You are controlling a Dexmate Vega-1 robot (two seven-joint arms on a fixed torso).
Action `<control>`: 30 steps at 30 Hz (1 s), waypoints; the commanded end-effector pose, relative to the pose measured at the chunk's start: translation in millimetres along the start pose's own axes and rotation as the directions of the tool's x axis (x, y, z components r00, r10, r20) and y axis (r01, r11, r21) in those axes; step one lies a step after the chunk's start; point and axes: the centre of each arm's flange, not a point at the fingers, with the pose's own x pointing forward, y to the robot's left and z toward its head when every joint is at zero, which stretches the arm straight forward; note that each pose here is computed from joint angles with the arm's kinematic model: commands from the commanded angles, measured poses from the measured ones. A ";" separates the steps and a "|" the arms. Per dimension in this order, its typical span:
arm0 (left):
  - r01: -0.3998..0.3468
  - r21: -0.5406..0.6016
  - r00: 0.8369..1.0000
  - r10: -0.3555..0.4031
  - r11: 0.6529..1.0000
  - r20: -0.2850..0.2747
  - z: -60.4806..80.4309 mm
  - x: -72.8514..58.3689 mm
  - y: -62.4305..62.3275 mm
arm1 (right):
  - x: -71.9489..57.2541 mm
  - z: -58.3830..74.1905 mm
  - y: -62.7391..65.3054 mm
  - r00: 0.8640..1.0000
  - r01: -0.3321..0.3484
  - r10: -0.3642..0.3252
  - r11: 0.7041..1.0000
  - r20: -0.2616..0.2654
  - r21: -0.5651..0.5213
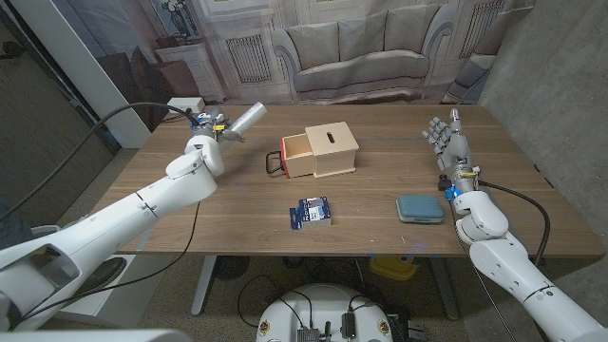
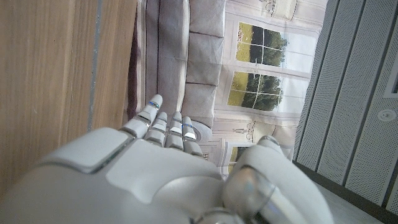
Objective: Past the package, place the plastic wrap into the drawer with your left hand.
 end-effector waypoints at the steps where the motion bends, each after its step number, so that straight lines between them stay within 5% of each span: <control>1: -0.053 -0.069 0.995 0.058 0.996 0.076 5.0 -8.3 13.5 | -4.8 3.5 -3.8 1.000 0.010 -0.010 1.000 0.006 -0.004; 20: -0.145 -0.149 0.968 0.171 0.978 0.181 11.1 -22.6 28.1 | -9.4 0.6 -5.2 0.999 0.039 -0.039 0.999 0.016 0.015; 30: -0.218 -0.207 0.929 0.268 0.954 0.256 22.1 -38.1 41.9 | -13.8 1.3 -7.5 0.998 0.066 -0.066 0.998 0.014 0.013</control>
